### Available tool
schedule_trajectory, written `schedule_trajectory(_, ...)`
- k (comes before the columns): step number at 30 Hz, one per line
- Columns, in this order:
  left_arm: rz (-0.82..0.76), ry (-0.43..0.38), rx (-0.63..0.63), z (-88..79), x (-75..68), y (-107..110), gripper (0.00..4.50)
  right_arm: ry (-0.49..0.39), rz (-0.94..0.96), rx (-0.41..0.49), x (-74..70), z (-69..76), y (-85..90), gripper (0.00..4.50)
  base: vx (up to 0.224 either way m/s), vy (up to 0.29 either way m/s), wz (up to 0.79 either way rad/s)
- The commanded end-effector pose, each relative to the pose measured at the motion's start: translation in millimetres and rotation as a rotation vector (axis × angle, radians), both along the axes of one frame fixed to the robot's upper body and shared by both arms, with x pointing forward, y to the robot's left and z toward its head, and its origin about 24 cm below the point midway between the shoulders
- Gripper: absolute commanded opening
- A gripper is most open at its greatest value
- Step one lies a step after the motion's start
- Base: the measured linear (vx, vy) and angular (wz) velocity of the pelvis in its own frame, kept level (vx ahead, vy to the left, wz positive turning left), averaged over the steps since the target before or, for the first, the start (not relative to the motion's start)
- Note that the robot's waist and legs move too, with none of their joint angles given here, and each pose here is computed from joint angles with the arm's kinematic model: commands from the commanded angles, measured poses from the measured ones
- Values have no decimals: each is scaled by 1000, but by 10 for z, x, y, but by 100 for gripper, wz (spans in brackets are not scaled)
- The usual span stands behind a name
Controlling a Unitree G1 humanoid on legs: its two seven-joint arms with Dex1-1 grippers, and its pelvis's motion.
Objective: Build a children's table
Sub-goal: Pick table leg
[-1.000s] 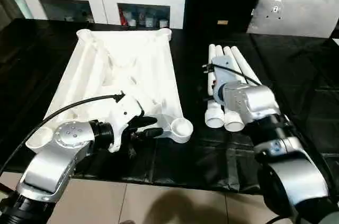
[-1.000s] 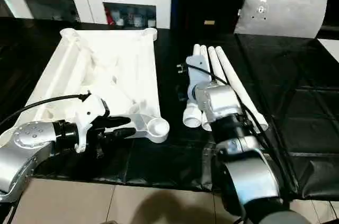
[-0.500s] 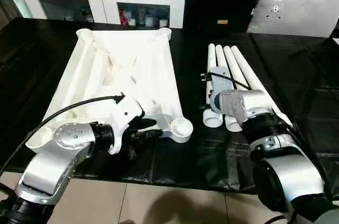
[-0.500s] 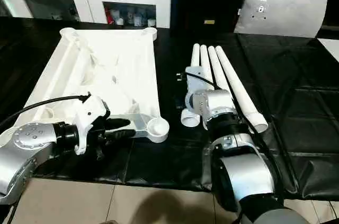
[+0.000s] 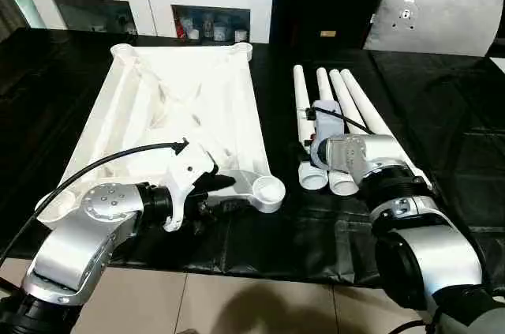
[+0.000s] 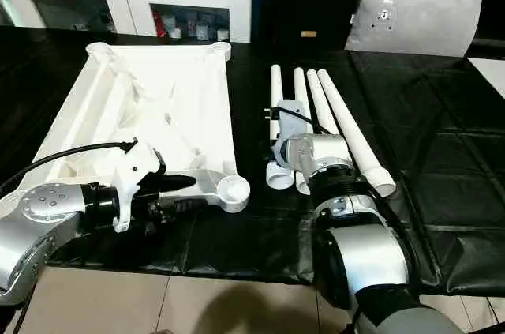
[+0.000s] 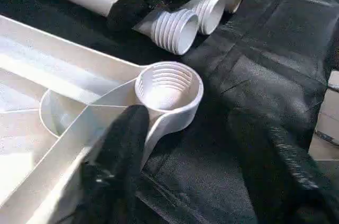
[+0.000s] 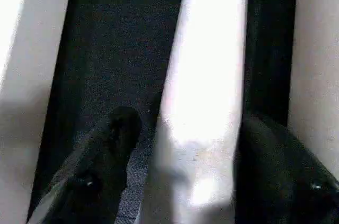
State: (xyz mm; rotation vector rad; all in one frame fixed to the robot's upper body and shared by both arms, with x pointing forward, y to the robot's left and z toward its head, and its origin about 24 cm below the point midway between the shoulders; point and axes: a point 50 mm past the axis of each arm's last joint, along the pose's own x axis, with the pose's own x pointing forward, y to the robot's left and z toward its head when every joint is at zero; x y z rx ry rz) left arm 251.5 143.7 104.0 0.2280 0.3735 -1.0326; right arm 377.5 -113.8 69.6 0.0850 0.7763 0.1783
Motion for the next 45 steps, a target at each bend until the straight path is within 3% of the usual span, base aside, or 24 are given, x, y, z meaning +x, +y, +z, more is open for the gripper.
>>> schedule_trajectory(1, -16, -17, 1, 42, 0, -19, 312, 32, 1, 13, -23, -57, 13, 292, 0, 0, 0)
schedule_trajectory(9, -22, -14, 19, 15, -22, -16, 372, 49, 2, 12, -41, -113, 15, 230, 0, 0, 0)
schedule_trajectory(10, -21, -15, 21, 13, -22, -14, 397, 49, 2, 12, -42, -115, 16, 207, 0, 0, 0)
schedule_trajectory(14, -22, -15, 19, 5, -25, -25, 417, 50, -4, 12, -44, -129, 10, 196, 0, 0, 0)
schedule_trajectory(16, -25, -15, 20, -3, -25, -34, 447, 50, -9, 18, -48, -144, 1, 191, 0, 0, 0)
schedule_trajectory(20, -25, -23, 23, -12, -22, -38, 450, 43, -37, 35, -53, -168, -34, 190, 0, 0, 0)
schedule_trajectory(24, 8, -65, 30, -8, 4, -25, 450, -47, -80, 50, 5, -74, -98, 189, 0, 0, 0)
schedule_trajectory(26, 64, -98, 13, 24, 79, -16, 450, -217, -91, 109, 64, 90, -147, 189, 0, 0, 0)
schedule_trajectory(29, 130, -135, -34, 94, 180, -8, 450, -378, -55, 213, 67, 267, -170, 189, 0, 0, 0)
schedule_trajectory(30, 140, -141, -47, 112, 199, -9, 450, -388, -48, 247, 60, 291, -171, 189, 0, 0, 0)
schedule_trajectory(31, 173, -153, -102, 179, 262, -19, 450, -424, -18, 377, 27, 380, -180, 189, 0, 0, 0)
schedule_trajectory(33, 199, -152, -199, 284, 329, -53, 450, -465, 67, 548, -48, 482, -184, 189, 0, 0, 0)
schedule_trajectory(37, 200, -125, -380, 485, 431, -154, 450, -586, 245, 771, -254, 631, -217, 189, 0, 0, 0)
schedule_trajectory(40, 208, -100, -515, 616, 502, -241, 450, -661, 368, 883, -436, 682, -231, 188, 0, 0, 0)
schedule_trajectory(41, 198, -75, -622, 716, 528, -303, 450, -667, 430, 926, -532, 678, -231, 188, 0, 0, 0)
schedule_trajectory(43, 194, -68, -647, 738, 532, -316, 450, -665, 439, 936, -548, 676, -232, 188, 0, 0, 0)
schedule_trajectory(45, 148, -6, -826, 903, 549, -420, 450, -650, 511, 1020, -688, 679, -232, 188, 0, 0, 0)
